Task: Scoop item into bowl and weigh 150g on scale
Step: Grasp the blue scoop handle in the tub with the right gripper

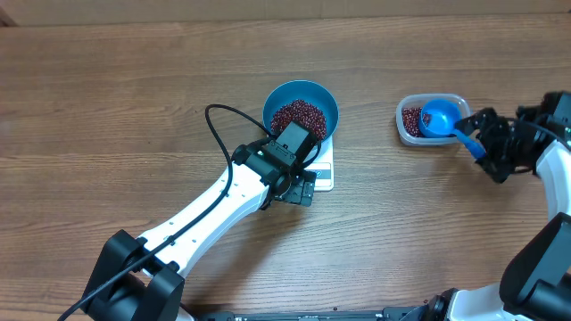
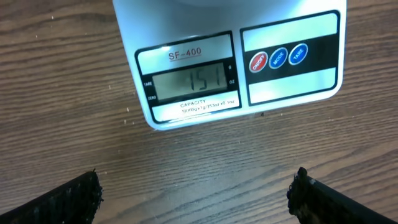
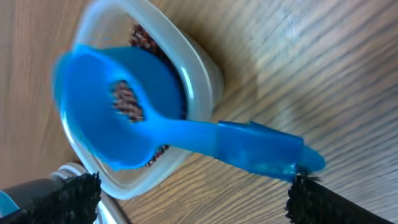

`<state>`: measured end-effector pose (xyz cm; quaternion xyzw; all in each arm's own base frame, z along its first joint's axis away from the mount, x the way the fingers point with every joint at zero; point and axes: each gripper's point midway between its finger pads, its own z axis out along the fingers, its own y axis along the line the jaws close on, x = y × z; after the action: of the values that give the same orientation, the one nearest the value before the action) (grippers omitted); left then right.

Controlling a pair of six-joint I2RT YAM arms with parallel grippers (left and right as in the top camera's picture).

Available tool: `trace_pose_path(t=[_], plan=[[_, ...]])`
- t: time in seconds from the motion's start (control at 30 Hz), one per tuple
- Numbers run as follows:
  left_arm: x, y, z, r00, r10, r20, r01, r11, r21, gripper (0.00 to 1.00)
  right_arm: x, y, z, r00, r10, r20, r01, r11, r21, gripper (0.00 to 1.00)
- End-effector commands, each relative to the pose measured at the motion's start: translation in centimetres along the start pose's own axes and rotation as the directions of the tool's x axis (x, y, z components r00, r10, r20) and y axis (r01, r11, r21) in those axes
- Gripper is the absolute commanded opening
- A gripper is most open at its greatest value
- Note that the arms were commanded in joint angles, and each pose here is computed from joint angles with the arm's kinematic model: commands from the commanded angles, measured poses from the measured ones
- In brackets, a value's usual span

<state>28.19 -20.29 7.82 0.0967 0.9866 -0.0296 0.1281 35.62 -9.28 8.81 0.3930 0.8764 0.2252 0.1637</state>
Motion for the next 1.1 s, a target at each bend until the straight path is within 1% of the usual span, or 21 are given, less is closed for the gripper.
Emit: trace_pose_path(t=[0.0,0.13,0.27,0.43,0.6,0.67,0.73,0.77,0.83,0.87,0.93,0.97,1.0,1.07], plan=[[-0.3,0.3,-0.3,1.0,0.021,0.017,-0.021,1.0,-0.011,1.0,0.9,-0.1,0.6,0.999,0.02,-0.026,-0.021,0.998,-0.054,0.95],[-0.3,0.3,-0.3,1.0,0.021,0.017,-0.021,1.0,-0.011,0.99,-0.1,-0.6,0.4,1.0,0.03,0.008,-0.029,0.997,-0.068,0.94],[-0.3,0.3,-0.3,1.0,0.021,0.017,-0.021,1.0,-0.011,0.99,-0.7,0.0,-0.1,1.0,0.025,0.018,-0.023,0.993,-0.114,0.94],[-0.3,0.3,-0.3,1.0,0.021,0.017,-0.021,1.0,-0.011,1.0,-1.2,-1.3,0.0,0.998,0.026,0.052,-0.024,0.999,-0.047,0.95],[-0.3,0.3,-0.3,1.0,0.021,0.017,-0.021,1.0,-0.011,1.0,-0.9,-1.9,0.4,0.999,0.029,0.046,-0.027,0.999,-0.042,0.72],[-0.2,0.3,-0.3,1.0,0.021,0.017,-0.021,1.0,-0.01,0.99,-0.5,-1.6,0.8,0.999,0.005,0.037,-0.003,0.997,-0.074,0.68],[-0.3,0.3,-0.3,1.0,0.021,0.017,-0.021,1.0,-0.011,0.99,-0.4,-0.2,0.8,0.999,-0.041,0.032,0.046,0.987,-0.155,0.65],[-0.3,0.3,-0.3,1.0,0.021,0.017,-0.021,1.0,-0.01,0.99,-0.5,-0.1,0.7,0.998,-0.044,0.035,0.049,0.985,-0.163,0.6],[-0.3,0.3,-0.3,1.0,0.021,0.017,-0.021,1.0,-0.011,0.99,-0.7,-0.1,0.7,0.998,-0.048,0.044,0.055,0.985,-0.161,0.43],[-0.3,0.3,-0.3,1.0,0.021,0.017,-0.021,1.0,-0.011,0.99,-0.9,-0.2,0.7,0.997,-0.049,0.053,0.057,0.987,-0.151,0.37],[-0.3,0.3,-0.3,1.0,0.021,0.017,-0.021,1.0,-0.011,1.0,-1.4,-0.7,0.8,0.995,-0.053,0.079,0.063,0.991,-0.12,0.29],[-0.3,0.3,-0.3,1.0,0.021,0.017,-0.021,1.0,-0.01,1.0,-1.7,-0.7,0.7,0.994,-0.057,0.09,0.068,0.991,-0.116,0.24],[-0.3,0.3,-0.3,1.0,0.021,0.017,-0.021,1.0,-0.011,1.0,-1.9,-0.6,0.7,0.993,-0.061,0.098,0.073,0.99,-0.118,0.21],[-0.3,0.3,-0.3,1.0,0.021,0.017,-0.021,1.0,-0.01,1.0,-2.0,-0.4,0.7,0.992,-0.068,0.106,0.081,0.989,-0.125,0.21]])
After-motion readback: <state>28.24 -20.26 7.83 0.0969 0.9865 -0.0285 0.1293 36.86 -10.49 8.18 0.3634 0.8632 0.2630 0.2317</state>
